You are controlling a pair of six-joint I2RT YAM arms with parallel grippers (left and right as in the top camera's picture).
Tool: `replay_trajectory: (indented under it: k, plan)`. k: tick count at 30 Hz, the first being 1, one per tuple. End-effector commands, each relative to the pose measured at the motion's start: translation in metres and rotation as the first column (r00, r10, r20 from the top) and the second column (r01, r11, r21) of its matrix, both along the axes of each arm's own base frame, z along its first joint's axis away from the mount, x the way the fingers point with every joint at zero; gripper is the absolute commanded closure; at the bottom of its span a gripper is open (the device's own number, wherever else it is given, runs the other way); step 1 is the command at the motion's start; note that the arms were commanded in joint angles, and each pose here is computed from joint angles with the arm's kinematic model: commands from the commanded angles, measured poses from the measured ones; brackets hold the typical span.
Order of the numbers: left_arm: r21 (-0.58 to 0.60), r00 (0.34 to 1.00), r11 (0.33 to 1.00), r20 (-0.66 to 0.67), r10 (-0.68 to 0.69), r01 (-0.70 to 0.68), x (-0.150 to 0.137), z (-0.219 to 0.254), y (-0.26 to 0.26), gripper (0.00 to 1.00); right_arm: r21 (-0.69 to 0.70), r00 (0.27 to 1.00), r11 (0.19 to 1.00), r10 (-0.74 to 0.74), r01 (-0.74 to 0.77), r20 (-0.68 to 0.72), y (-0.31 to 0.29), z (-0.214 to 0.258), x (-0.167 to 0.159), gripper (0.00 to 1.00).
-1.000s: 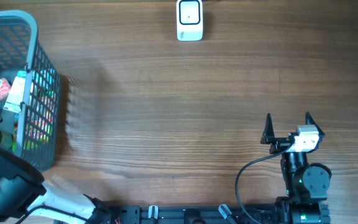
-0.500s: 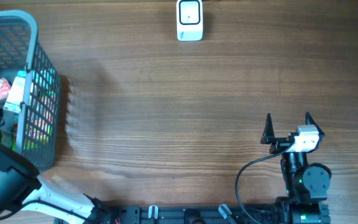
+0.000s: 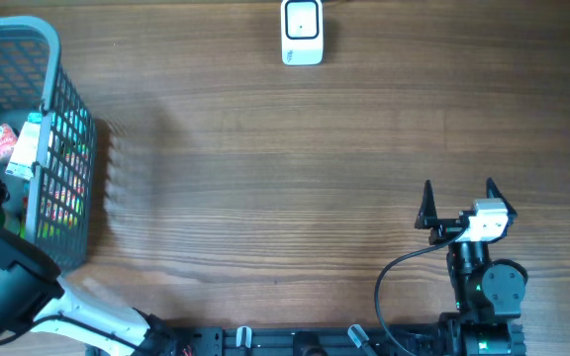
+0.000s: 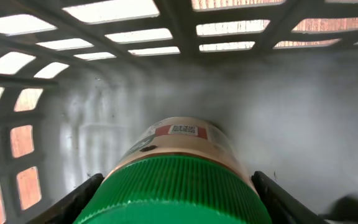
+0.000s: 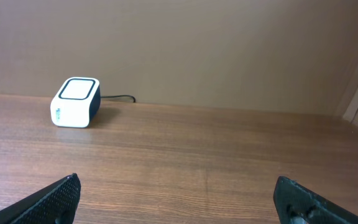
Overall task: Scan the item barcode
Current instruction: 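Reach the left gripper into the basket and grasp the green-capped bottle, then carry the bottle to the scanner and set it on the table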
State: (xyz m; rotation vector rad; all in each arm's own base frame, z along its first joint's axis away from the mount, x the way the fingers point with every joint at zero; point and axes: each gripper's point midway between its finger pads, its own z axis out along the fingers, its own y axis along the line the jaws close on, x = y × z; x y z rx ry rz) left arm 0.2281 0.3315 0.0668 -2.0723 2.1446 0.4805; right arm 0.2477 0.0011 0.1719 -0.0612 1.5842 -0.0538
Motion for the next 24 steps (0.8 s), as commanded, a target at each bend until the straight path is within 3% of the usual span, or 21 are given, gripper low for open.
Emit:
replay_trajectory:
  k: [1,3,5,7,8,9,11,12,14,15,19,21,23,24]
  plan:
    - [0.135,0.991,0.991,0.133,-0.011,-0.008,0.007,0.073,0.006,0.37,-0.005,1.0,1.0,0.013,-0.013,0.011,0.003,0.002,0.0,0.0]
    - [0.204,0.96,0.979,0.276,-0.052,-0.005,0.016,0.132,-0.001,0.37,-0.005,1.0,1.0,0.013,-0.013,0.011,0.003,0.002,0.0,0.0]
    - [0.23,0.878,0.973,0.46,-0.13,0.023,0.03,0.188,-0.023,0.37,-0.005,1.0,1.0,0.013,-0.013,0.011,0.003,0.002,0.0,0.0]
    - [0.226,0.657,0.971,0.721,-0.222,0.08,0.052,0.261,-0.071,0.37,-0.005,1.0,1.0,0.013,-0.013,0.011,0.003,0.002,0.0,0.0]
    - [0.228,0.445,0.96,0.852,-0.276,0.16,0.065,0.312,-0.112,0.37,-0.005,1.0,1.0,0.013,-0.013,0.011,0.003,0.002,0.0,0.0]
    - [0.252,0.299,0.944,0.903,-0.309,0.215,0.069,0.347,-0.143,0.37,-0.005,1.0,1.0,0.013,-0.013,0.011,0.003,0.002,0.0,0.0]
    - [0.315,0.101,0.898,0.928,-0.36,0.307,0.073,0.394,-0.197,0.37,-0.005,1.0,1.0,0.013,-0.013,0.011,0.003,0.002,0.0,0.0]
    - [0.387,-0.015,0.83,0.909,-0.416,0.401,0.078,0.416,-0.248,0.37,-0.005,1.0,1.0,0.013,-0.013,0.011,0.003,0.002,0.0,0.0]
    - [0.418,-0.082,0.728,0.89,-0.449,0.544,0.087,0.413,-0.312,0.37,-0.005,1.0,1.0,0.013,-0.013,0.011,0.003,0.002,0.0,0.0]
    - [0.419,-0.084,0.682,0.881,-0.467,0.599,0.09,0.404,-0.335,0.37,-0.005,1.0,1.0,0.013,-0.013,0.011,0.003,0.002,0.0,0.0]
    - [0.356,0.014,0.416,0.746,-0.666,0.837,0.116,0.307,-0.443,0.37,-0.005,1.0,1.0,0.013,-0.013,0.011,0.003,0.002,0.0,0.0]
    - [0.28,0.023,0.264,0.644,-0.765,0.923,0.122,0.25,-0.488,0.36,-0.005,1.0,1.0,0.013,-0.013,0.011,0.003,0.002,0.0,0.0]
    - [0.201,-0.095,0.014,0.519,-0.849,0.979,0.127,0.184,-0.54,0.36,-0.005,1.0,1.0,0.013,-0.013,0.011,0.003,0.002,0.0,0.0]
    - [0.171,-0.13,-0.052,0.486,-0.864,0.984,0.129,0.161,-0.554,0.36,-0.005,1.0,1.0,0.013,-0.013,0.011,0.003,0.002,0.0,0.0]
